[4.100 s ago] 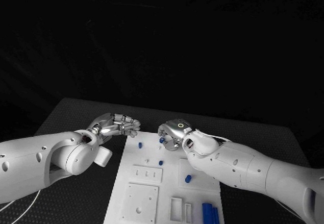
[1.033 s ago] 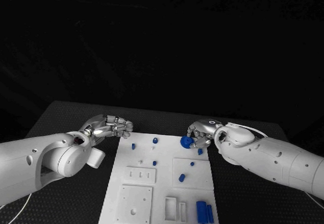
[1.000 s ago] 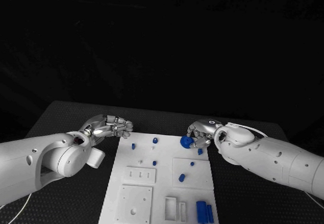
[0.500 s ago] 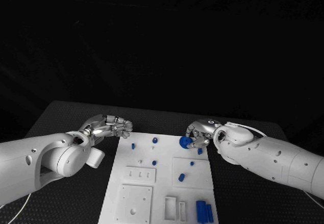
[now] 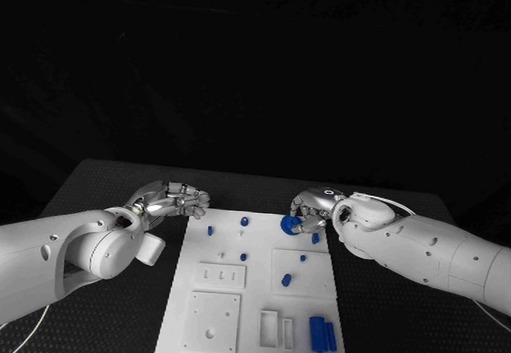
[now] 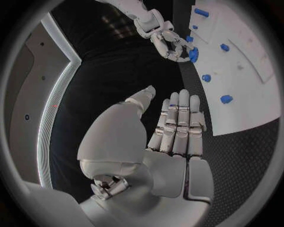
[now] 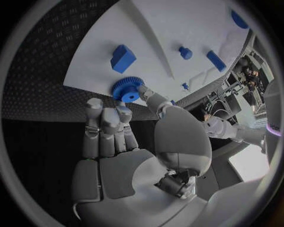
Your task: Assemble the parts on the task board
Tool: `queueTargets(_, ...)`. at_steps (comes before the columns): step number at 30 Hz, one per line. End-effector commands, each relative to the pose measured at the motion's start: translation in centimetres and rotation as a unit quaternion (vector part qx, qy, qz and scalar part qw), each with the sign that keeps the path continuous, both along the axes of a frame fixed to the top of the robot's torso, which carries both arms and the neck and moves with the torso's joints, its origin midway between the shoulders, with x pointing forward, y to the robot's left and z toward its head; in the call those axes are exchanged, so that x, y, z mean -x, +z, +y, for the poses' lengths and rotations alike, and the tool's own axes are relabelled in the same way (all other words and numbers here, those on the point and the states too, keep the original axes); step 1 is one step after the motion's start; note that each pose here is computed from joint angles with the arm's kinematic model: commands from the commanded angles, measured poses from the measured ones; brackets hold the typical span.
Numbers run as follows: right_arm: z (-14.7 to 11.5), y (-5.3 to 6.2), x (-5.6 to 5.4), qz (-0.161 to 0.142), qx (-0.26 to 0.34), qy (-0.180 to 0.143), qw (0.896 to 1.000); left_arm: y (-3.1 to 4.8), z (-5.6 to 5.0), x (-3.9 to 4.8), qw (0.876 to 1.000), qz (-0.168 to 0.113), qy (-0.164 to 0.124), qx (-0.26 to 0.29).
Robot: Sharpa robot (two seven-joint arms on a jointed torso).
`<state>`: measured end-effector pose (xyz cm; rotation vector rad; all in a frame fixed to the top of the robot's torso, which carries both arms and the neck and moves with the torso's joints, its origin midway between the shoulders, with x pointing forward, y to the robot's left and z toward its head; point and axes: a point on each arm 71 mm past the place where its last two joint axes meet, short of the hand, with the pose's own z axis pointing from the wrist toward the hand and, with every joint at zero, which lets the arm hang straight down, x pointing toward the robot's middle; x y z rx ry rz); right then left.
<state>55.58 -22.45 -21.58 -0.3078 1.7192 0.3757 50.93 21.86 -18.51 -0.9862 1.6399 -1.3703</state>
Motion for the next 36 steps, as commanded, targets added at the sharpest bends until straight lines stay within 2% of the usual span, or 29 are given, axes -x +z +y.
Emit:
queueTargets(1, 0.29, -1.4, 0.5, 0.009, 0.023, 0.005, 1.0, 0.08, -0.21, 0.07, 1.0, 0.001, -0.008, 0.005)
queueTargets(17, 0.56, -2.07, 0.71, 0.011, 0.035, 0.006, 0.999, 0.08, -0.13, 0.11, 1.0, 0.001, -0.008, 0.005)
queueTargets(36, 0.68, -2.2, 0.98, 0.017, 0.041, 0.013, 0.999, 0.09, -0.06, 0.14, 1.0, 0.001, -0.007, 0.004)
